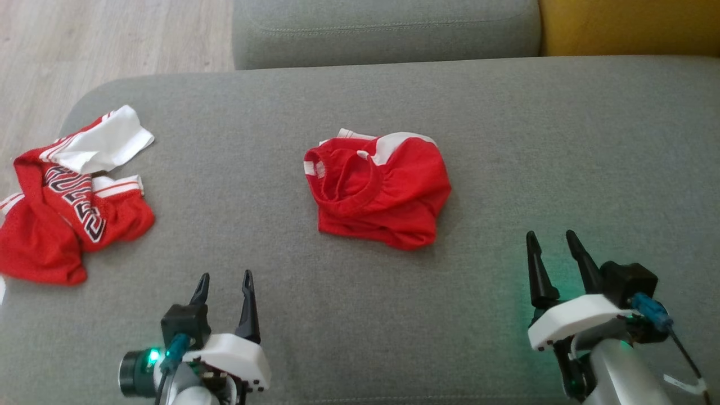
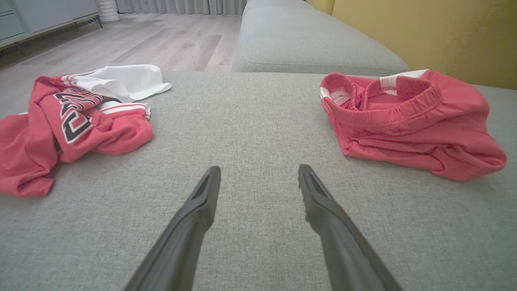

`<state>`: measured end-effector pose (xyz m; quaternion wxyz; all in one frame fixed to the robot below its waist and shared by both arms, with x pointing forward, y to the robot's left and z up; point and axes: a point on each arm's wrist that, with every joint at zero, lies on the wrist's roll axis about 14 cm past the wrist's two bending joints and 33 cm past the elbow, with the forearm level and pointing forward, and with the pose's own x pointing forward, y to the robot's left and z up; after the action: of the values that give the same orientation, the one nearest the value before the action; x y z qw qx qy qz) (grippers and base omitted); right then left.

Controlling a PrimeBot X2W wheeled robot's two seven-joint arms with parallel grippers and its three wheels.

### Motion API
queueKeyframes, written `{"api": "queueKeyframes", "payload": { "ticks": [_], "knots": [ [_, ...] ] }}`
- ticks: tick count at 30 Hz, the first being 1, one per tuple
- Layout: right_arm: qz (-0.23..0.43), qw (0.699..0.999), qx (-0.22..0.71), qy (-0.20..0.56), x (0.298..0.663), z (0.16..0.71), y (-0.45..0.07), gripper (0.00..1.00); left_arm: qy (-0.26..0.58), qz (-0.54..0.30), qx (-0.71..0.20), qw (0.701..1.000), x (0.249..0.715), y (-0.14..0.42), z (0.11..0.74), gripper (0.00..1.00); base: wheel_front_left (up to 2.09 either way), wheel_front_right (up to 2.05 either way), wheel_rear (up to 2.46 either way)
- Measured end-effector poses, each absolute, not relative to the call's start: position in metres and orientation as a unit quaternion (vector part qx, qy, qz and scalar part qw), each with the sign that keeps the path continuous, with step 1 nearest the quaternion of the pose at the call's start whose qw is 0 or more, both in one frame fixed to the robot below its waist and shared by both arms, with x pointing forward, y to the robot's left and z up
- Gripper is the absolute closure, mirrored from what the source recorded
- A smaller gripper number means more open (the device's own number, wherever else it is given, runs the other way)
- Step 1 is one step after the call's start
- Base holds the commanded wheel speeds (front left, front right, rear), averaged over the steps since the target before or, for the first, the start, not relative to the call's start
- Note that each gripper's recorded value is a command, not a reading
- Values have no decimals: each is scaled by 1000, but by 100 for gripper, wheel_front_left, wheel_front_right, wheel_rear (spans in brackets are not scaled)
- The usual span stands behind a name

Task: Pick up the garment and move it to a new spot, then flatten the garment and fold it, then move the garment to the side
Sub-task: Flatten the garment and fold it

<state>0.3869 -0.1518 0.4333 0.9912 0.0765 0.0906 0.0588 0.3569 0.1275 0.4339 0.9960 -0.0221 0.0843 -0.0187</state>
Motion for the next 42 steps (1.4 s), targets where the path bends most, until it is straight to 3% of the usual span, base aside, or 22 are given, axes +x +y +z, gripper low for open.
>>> {"api": "queueKeyframes", "payload": {
  "ticks": [7, 14, 17, 23, 31, 32, 33, 35, 36, 42],
  "knots": [
    [123, 983, 89, 104, 396, 429, -107, 0, 93, -20, -23, 995, 354, 127, 428, 0, 0, 0, 0],
    [248, 960, 109, 68, 446, 478, -18, 0, 103, -9, -31, 994, 349, 133, 423, 0, 0, 0, 0],
    [278, 951, 104, 85, 455, 476, 6, 0, 110, -1, -31, 993, 344, 138, 420, 0, 0, 0, 0],
    [292, 937, 97, 166, 456, 435, 24, 0, 126, 22, -39, 991, 333, 150, 411, 0, 0, 0, 0],
    [293, 929, 82, 210, 458, 412, 26, 0, 131, 24, -44, 990, 336, 150, 409, 0, 0, 0, 0],
    [292, 928, 81, 215, 457, 409, 26, 15, 129, 23, -44, 990, 338, 150, 410, 0, 0, 0, 0],
    [291, 928, 80, 219, 457, 407, 25, 48, 128, 22, -43, 991, 339, 150, 410, 0, 0, 0, 0],
    [288, 927, 80, 226, 457, 403, 23, 96, 127, 22, -46, 991, 342, 150, 411, 0, 0, 0, 0],
    [288, 927, 80, 228, 457, 401, 23, 100, 127, 22, -47, 991, 342, 149, 411, 0, 0, 0, 0],
    [289, 928, 94, 216, 460, 404, 28, 100, 130, 23, -49, 990, 342, 149, 410, 0, 0, 0, 0]
  ]
}}
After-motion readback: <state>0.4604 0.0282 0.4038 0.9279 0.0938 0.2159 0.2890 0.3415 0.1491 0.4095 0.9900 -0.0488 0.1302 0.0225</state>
